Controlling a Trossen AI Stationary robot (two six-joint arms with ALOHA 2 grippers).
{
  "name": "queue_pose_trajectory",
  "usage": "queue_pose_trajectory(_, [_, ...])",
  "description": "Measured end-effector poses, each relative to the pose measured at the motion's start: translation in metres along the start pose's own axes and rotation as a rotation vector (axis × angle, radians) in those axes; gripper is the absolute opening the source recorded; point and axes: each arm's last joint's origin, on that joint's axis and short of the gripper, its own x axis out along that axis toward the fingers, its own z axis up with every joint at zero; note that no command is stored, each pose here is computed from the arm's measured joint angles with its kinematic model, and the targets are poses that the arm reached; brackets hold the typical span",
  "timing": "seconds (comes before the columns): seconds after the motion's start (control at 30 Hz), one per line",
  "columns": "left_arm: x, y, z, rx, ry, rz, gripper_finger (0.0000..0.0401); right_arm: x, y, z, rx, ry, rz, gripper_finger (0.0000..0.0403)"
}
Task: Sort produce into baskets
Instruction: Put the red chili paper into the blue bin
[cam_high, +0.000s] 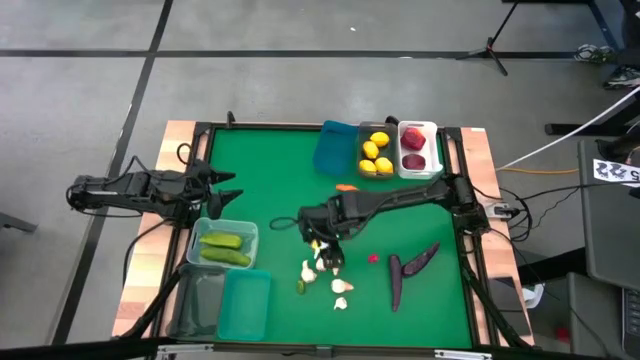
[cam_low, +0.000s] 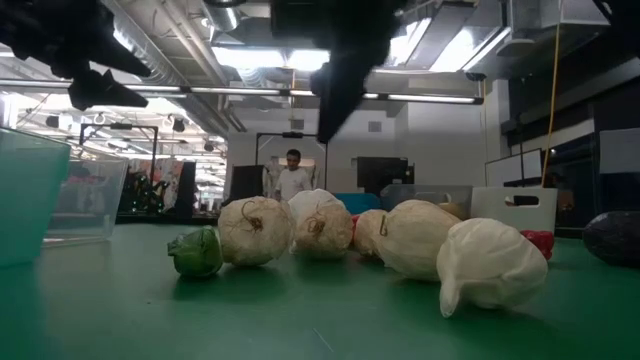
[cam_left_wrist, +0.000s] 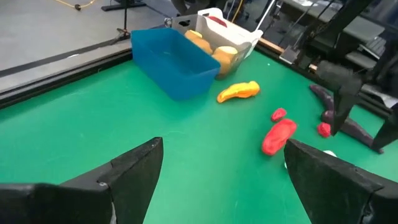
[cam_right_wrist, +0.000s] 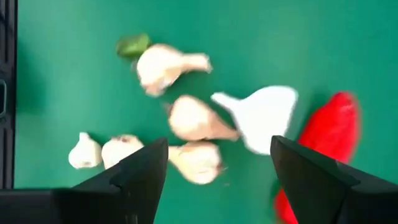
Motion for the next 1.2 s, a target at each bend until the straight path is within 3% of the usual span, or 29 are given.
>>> queue_pose_trajectory(0.17, [0.0,-0.001,0.001,0.015,-0.011,-0.006,0.0329,0.005,0.008,-0.019,-0.003,-0.047,-0.092,0.0282])
queue_pose_trajectory(0.33, [0.0,-0.002,0.004,0.031,-0.041,-0.019,0.0329,0.001,-0.012,-0.041,0.071,-0.092,-0.256,0.0282])
queue_pose_trajectory(0.5, [0.0,-0.003,0.006,0.026,-0.064,-0.026,0.0329,0.019,-0.043,-0.07,0.16,-0.134,-0.189,0.0282])
queue_pose_trajectory(0.63, [0.0,-0.003,0.007,0.024,-0.071,-0.021,0.0329,0.032,-0.065,-0.09,0.254,-0.113,-0.219,0.0282])
queue_pose_trajectory(0.97, [0.0,-0.003,0.007,-0.003,-0.073,-0.017,0.0329,0.036,-0.075,-0.076,0.272,-0.305,-0.222,0.0282])
queue_pose_trajectory(1.2, [0.0,-0.003,0.006,0.012,-0.069,-0.013,0.0329,0.065,-0.087,-0.077,0.165,-0.257,-0.267,0.0282])
